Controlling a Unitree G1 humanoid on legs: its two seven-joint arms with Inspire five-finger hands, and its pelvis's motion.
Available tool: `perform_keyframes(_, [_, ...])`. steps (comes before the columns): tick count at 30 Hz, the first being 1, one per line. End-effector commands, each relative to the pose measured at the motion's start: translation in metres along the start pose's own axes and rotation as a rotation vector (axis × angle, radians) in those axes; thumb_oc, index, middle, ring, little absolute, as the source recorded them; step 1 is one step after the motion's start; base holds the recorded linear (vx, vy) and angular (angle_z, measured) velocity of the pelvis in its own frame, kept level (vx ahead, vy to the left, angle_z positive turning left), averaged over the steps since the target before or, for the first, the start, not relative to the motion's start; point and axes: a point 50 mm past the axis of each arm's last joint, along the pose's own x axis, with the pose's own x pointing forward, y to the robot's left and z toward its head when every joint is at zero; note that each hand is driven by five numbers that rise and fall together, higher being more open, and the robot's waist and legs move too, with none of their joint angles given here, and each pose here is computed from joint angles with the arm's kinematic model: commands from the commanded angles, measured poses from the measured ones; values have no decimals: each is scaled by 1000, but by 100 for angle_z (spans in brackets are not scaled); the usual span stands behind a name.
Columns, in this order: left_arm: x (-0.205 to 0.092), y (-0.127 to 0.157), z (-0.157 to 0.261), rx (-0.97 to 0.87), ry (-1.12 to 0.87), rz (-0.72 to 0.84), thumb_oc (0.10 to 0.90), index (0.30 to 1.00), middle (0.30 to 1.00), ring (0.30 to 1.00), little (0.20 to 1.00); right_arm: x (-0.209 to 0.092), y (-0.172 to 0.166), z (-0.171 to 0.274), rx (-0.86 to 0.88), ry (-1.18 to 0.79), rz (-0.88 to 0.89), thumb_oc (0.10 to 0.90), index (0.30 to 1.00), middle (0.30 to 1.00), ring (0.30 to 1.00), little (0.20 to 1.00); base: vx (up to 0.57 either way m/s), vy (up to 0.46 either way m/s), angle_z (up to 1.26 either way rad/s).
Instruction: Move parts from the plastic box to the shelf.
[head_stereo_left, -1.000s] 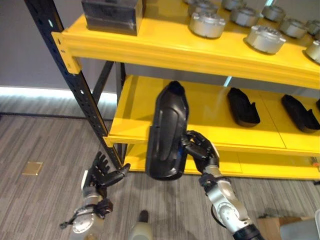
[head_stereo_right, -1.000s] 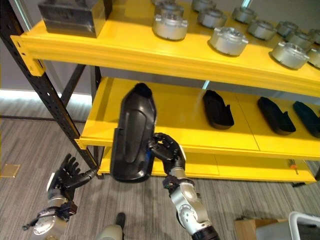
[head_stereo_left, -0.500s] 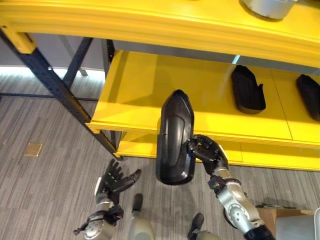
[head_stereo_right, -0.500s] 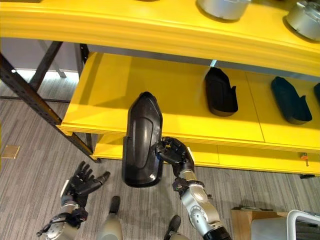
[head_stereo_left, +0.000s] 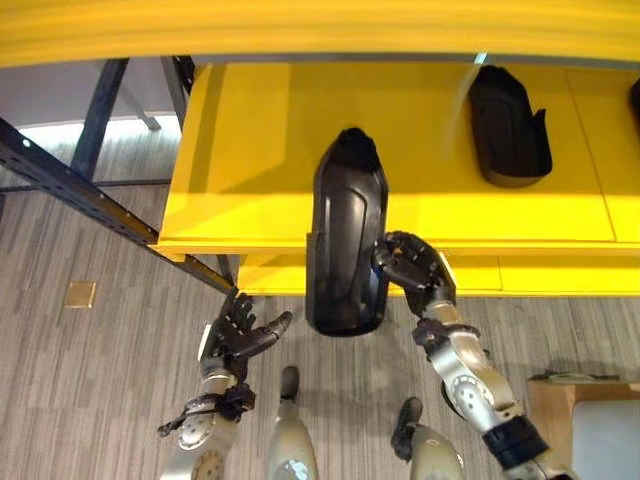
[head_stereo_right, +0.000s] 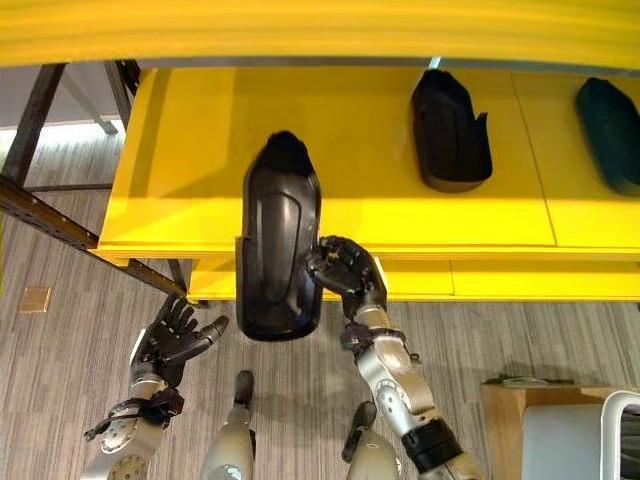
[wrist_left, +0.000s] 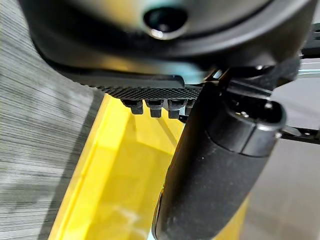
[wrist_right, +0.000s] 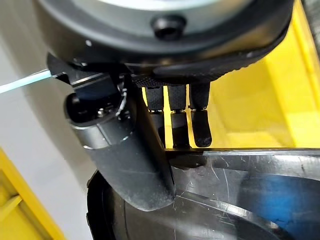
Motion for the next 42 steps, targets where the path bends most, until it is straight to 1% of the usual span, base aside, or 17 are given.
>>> perform_keyframes(1, [2,-8,50,-14,-228,-85,900,1000,1000,1000,1000,18,51,61,100,-309,198,400,300,300,300,300,0,0,0])
perform_keyframes(4, [1,-10,50,-13,-226,-105,900,1000,1000,1000,1000,31,56,74,77,-341,191,400,300,300,300,300,0,0,0])
perform_keyframes(5, [1,-10,52,-9,-227,-110,900,1000,1000,1000,1000,38,58,87,63,-374,186,400,300,300,300,300,0,0,0])
perform_keyframes(7, [1,-10,52,-6,-225,-115,900,1000,1000,1000,1000,42,59,91,54,-384,179,400,300,300,300,300,0,0,0])
perform_keyframes(8, [2,-11,54,4,-226,-125,900,1000,1000,1000,1000,50,61,106,37,-414,170,400,300,300,300,300,-13,11,3])
perform_keyframes(11, [2,-11,55,7,-226,-133,900,1000,1000,1000,1000,58,63,120,2,-439,158,400,300,300,300,300,-18,28,4])
perform_keyframes(12, [1,-12,57,4,-226,-146,900,1000,1000,1000,1000,66,67,138,-34,-476,151,400,300,300,300,300,0,0,0])
perform_keyframes(14, [1,-13,57,-5,-223,-159,900,1000,1000,1000,1000,75,69,154,-56,-502,131,400,300,300,300,300,0,0,0])
perform_keyframes(18, [0,-18,61,-8,-224,-193,900,1000,1000,1000,1000,99,81,194,-99,-547,55,400,300,300,300,300,-8,7,2])
perform_keyframes(19, [0,-18,62,-8,-223,-200,900,1000,1000,1000,1000,106,83,209,-133,-565,10,400,300,300,300,300,0,0,0])
perform_keyframes(23, [1,-20,64,-5,-230,-212,900,1000,1000,1000,1000,120,80,226,-182,-553,-79,400,300,300,300,300,-4,7,4])
perform_keyframes(26, [1,-21,66,-1,-241,-225,900,1000,1000,1000,1000,131,63,235,-216,-506,-209,400,300,300,300,300,-4,2,5])
perform_keyframes(31, [4,-24,70,5,-257,-237,900,1000,1000,1000,1000,134,46,245,-252,-479,-310,400,300,300,300,300,-2,-6,6])
perform_keyframes(32, [5,-25,71,9,-263,-241,900,1000,1000,1000,1000,134,33,248,-278,-461,-362,400,300,300,300,300,0,0,0])
perform_keyframes(38, [8,-31,73,26,-277,-264,900,1000,1000,1000,1000,132,9,254,-345,-427,-457,400,300,300,300,300,11,-6,11])
perform_keyframes(40, [10,-33,75,24,-287,-270,900,1000,1000,1000,1000,129,-2,259,-432,-417,-503,400,300,300,300,300,15,-8,8])
perform_keyframes(42, [11,-35,75,20,-293,-272,900,1000,1000,1000,1000,127,-6,262,-465,-414,-519,400,300,300,300,300,0,0,0])
